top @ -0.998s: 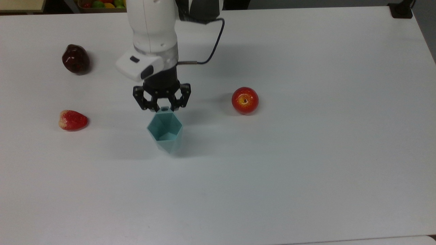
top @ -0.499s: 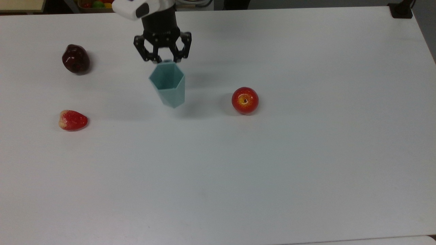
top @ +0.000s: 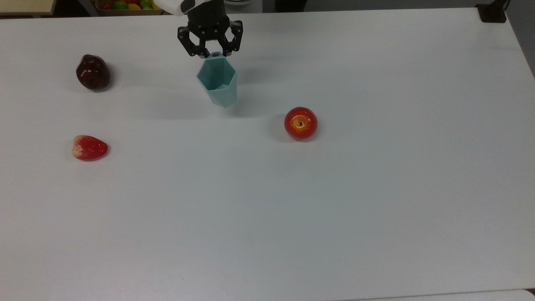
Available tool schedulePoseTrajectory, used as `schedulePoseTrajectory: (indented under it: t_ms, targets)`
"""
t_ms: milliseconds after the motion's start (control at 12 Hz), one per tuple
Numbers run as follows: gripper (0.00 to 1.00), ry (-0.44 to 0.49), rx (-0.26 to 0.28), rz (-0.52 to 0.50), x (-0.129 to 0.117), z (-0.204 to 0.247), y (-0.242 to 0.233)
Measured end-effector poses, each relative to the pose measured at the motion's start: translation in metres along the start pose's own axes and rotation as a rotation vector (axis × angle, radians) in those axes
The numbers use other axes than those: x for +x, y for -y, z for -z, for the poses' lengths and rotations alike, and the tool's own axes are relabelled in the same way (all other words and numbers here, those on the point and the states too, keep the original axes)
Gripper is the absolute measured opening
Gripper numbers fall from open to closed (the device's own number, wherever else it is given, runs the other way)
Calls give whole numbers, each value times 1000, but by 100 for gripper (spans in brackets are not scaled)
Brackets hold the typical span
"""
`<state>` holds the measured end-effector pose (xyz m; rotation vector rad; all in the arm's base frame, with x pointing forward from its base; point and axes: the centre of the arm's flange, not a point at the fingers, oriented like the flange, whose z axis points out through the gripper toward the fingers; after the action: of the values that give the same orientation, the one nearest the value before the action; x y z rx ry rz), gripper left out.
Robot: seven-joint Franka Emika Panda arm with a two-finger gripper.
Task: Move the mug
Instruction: 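Lift the teal mug and carry it toward the dark plum, then lower the mug onto the table and open the gripper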
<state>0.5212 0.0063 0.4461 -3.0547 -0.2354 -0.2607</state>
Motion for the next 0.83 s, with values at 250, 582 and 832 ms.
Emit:
schedulePoseTrajectory:
  t_ms: [250, 582, 832]
  targets:
    - [28, 43, 6, 1, -10, -19, 2]
    - [28, 59, 2, 7, -10, -49, 6]
    - [28, 68, -1, 12, -8, -66, 8]
